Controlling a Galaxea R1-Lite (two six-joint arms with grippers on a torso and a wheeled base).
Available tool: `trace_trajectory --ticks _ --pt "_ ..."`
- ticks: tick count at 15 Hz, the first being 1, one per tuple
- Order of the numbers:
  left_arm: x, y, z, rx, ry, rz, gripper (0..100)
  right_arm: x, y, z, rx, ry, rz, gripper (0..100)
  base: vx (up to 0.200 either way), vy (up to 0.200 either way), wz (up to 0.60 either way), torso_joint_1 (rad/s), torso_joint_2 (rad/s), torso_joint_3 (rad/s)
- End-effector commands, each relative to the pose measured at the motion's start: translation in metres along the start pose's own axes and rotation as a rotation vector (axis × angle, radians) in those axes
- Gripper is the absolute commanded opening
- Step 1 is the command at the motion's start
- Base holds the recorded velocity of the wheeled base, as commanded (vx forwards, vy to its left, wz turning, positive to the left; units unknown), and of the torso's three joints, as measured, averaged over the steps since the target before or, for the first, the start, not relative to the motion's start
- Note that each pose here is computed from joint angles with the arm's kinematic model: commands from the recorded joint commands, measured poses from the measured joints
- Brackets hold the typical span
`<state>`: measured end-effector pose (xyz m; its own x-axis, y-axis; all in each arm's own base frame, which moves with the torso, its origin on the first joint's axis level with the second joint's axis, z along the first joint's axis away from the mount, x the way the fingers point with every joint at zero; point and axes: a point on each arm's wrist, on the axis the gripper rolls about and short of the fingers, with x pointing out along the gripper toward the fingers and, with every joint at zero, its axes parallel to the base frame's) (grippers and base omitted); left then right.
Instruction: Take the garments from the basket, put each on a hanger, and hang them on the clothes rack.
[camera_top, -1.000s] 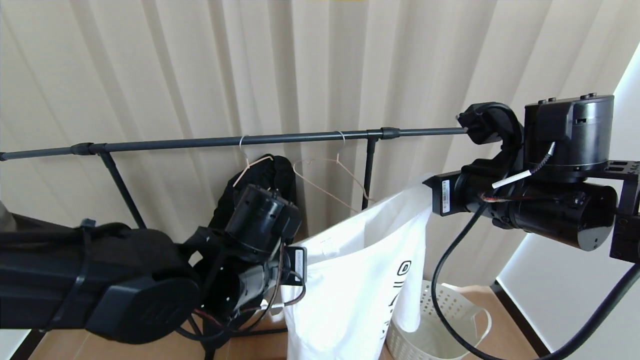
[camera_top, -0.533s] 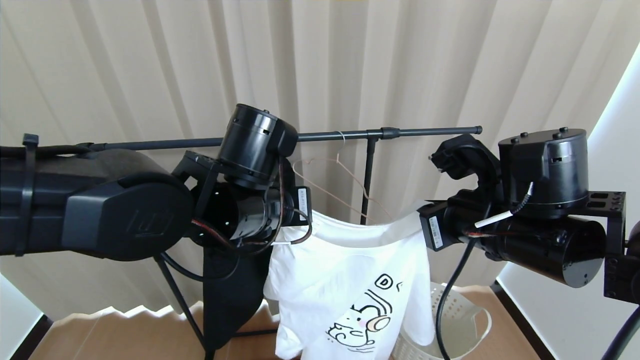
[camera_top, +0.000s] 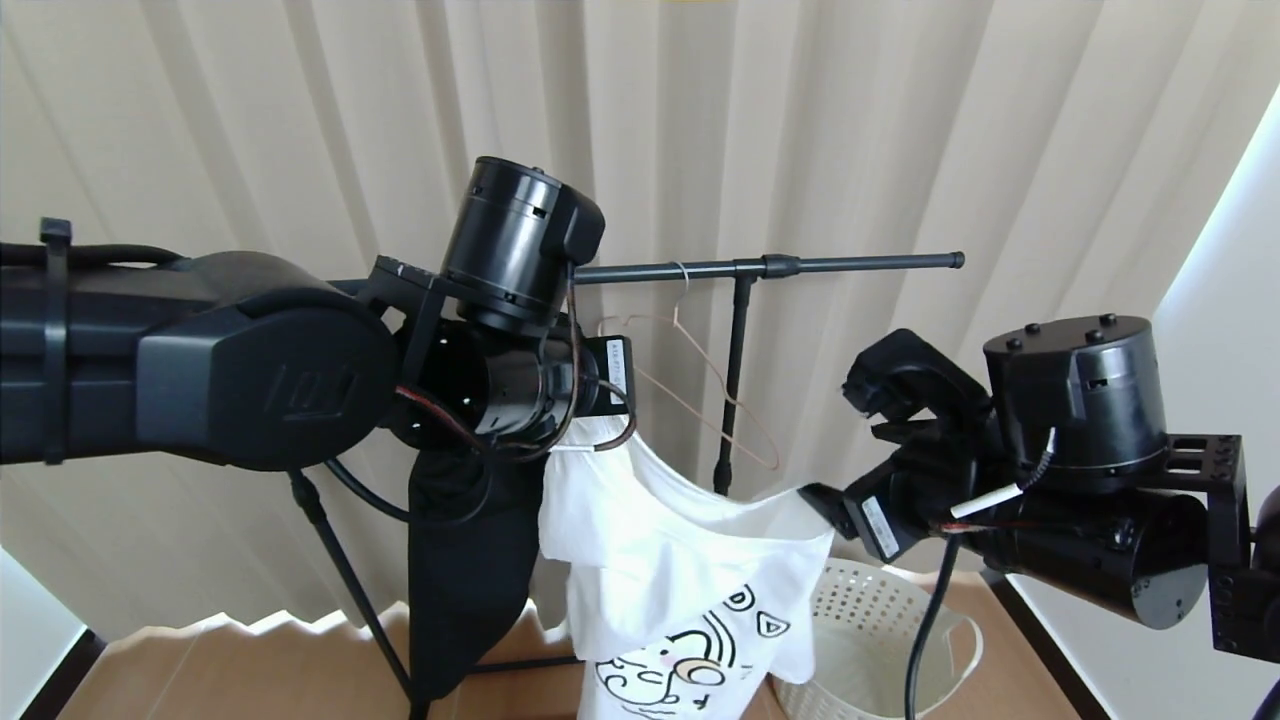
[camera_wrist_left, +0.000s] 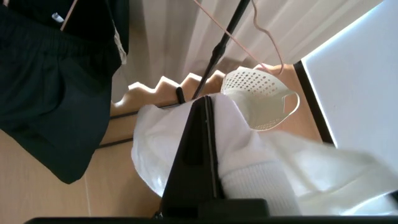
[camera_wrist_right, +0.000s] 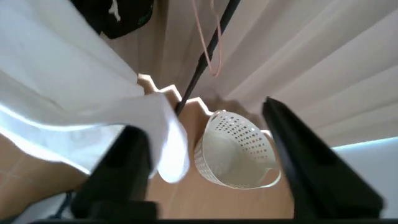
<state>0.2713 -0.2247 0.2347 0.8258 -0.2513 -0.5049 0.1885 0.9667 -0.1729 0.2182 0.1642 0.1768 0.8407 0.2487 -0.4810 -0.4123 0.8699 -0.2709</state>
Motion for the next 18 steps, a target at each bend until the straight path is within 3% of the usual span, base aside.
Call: trace_trajectory --ticks 1,3,6,8,9,13,18 --pt "0.0 -0.005 0.009 -0.008 -0.022 -0.01 0 -0.005 0.008 -0.015 -0.039 0.022 0.11 100 0.0 0.0 0.0 0.0 0.0 0.0" --pt "0.003 -0.008 0.012 -0.011 -0.031 -0.014 0 -0.009 0.015 -0.021 -0.052 0.017 0.253 100 0.0 0.0 0.0 0.0 0.0 0.0" --pt "0.006 -0.01 0.012 -0.011 -0.031 -0.015 0 -0.013 0.021 -0.027 -0.04 -0.066 0.493 100 0.0 0.0 0.0 0.0 0.0 0.0" --pt "0.008 -0.013 0.013 -0.01 -0.034 -0.018 0 -0.008 0.025 -0.023 -0.028 -0.134 0.551 100 0.0 0.0 0.0 0.0 0.0 0.0" --pt "0.007 -0.013 0.013 -0.01 -0.035 -0.019 0 -0.001 0.03 -0.02 -0.01 -0.138 0.557 100 0.0 0.0 0.0 0.0 0.0 0.0" --pt "0.007 -0.015 0.012 -0.007 -0.033 -0.023 0 0.005 0.058 0.016 0.277 -0.233 0.522 100 0.0 0.0 0.0 0.0 0.0 0.0" --pt "0.004 -0.019 0.011 -0.001 -0.04 -0.015 0 0.037 0.071 0.019 0.312 -0.241 0.366 100 0.0 0.0 0.0 0.0 0.0 0.0"
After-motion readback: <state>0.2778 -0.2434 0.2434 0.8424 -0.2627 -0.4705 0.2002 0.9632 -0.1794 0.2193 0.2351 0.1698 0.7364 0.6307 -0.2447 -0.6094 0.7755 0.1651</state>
